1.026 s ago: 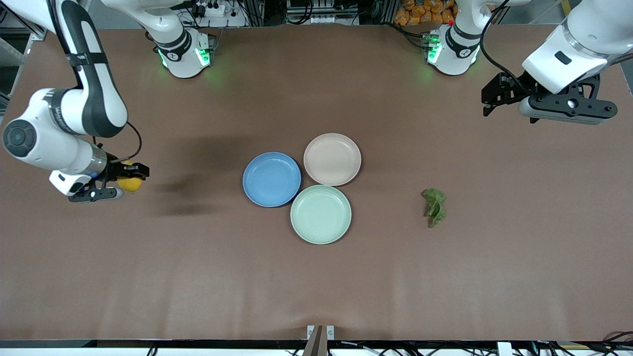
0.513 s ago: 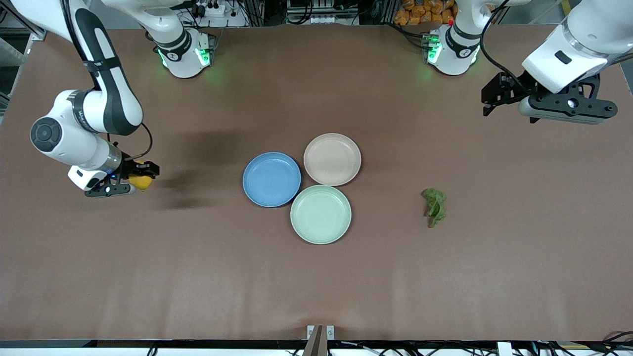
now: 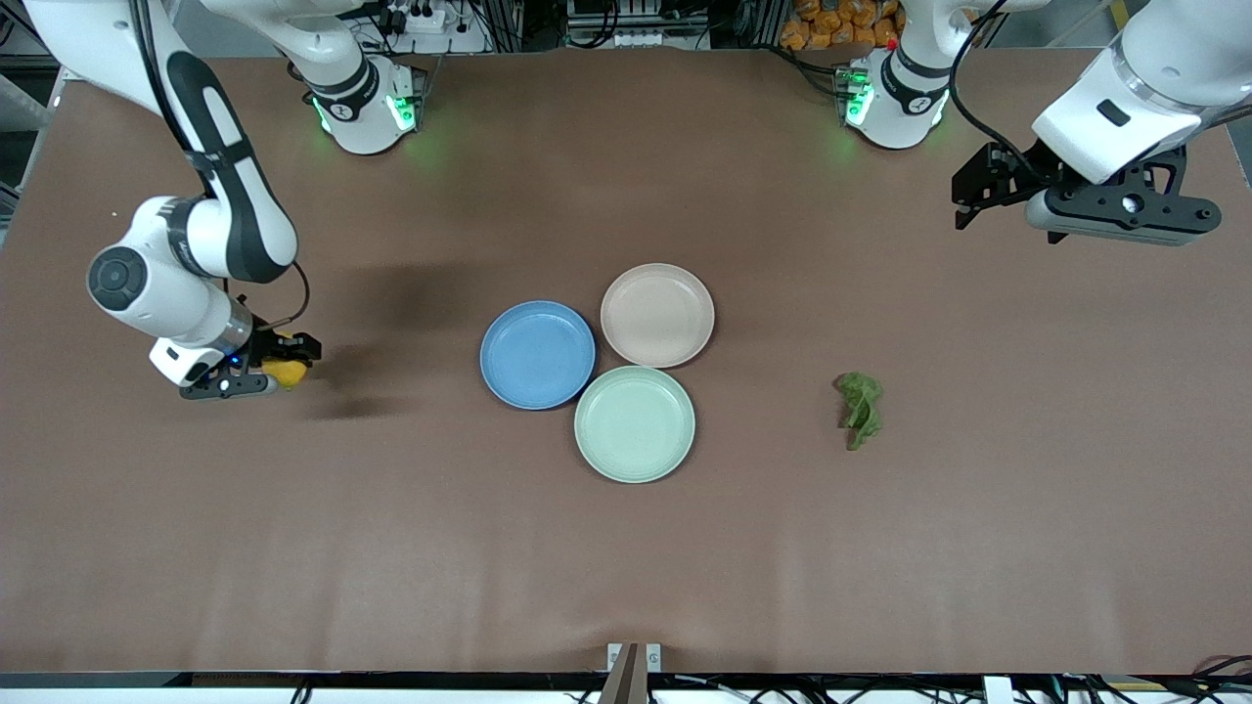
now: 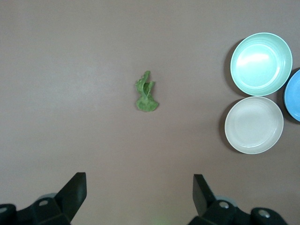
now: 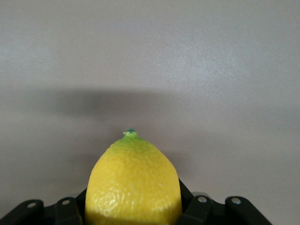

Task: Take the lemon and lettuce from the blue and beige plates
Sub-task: 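Lower the lemon to the table with the right gripper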

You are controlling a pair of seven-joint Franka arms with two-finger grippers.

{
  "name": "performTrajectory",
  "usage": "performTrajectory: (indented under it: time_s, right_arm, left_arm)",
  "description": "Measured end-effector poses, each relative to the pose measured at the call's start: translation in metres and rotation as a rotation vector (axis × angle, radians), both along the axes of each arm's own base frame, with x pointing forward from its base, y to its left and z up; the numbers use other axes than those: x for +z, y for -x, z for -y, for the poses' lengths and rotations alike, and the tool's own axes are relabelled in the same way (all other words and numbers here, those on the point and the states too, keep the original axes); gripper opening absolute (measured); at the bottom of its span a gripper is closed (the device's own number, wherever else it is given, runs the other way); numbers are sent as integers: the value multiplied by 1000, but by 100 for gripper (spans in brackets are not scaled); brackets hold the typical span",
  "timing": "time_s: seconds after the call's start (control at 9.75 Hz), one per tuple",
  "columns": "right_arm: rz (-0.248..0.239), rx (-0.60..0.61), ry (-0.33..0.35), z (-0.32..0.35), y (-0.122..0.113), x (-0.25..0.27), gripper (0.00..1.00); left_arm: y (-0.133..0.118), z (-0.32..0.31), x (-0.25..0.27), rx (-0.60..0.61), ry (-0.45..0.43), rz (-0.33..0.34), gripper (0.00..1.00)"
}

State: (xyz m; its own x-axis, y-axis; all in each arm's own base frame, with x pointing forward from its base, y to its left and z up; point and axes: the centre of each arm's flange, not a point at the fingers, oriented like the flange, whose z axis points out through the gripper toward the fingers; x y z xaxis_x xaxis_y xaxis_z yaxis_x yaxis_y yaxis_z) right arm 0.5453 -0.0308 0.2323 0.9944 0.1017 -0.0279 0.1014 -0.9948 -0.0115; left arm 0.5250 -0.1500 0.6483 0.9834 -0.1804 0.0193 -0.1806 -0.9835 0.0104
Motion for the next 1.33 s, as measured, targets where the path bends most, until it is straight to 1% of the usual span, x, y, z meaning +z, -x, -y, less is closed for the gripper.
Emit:
performTrajectory:
  time_s: [0.31, 0.51, 0.92, 1.13, 1.23, 1.33]
  right_arm:
    - [2, 0, 12, 1, 0, -29, 58]
    - [11, 3, 18, 1, 0, -43, 58]
    - [25, 10, 22, -2, -1, -56, 58]
    - [28, 12, 24, -3, 0, -63, 60]
    - [31, 12, 24, -3, -1, -63, 72]
    - [32, 12, 24, -3, -1, -63, 87]
  left_arm:
    - [0, 1, -1, -1, 0, -1, 100]
    - [-1, 1, -2, -1, 0, -3, 100]
    - [-1, 1, -2, -1, 0, -3, 100]
    - [-2, -1, -2, 3, -1, -4, 100]
    - [-2, -3, -2, 5, -1, -5, 100]
    - [-3, -3, -3, 7, -1, -8, 100]
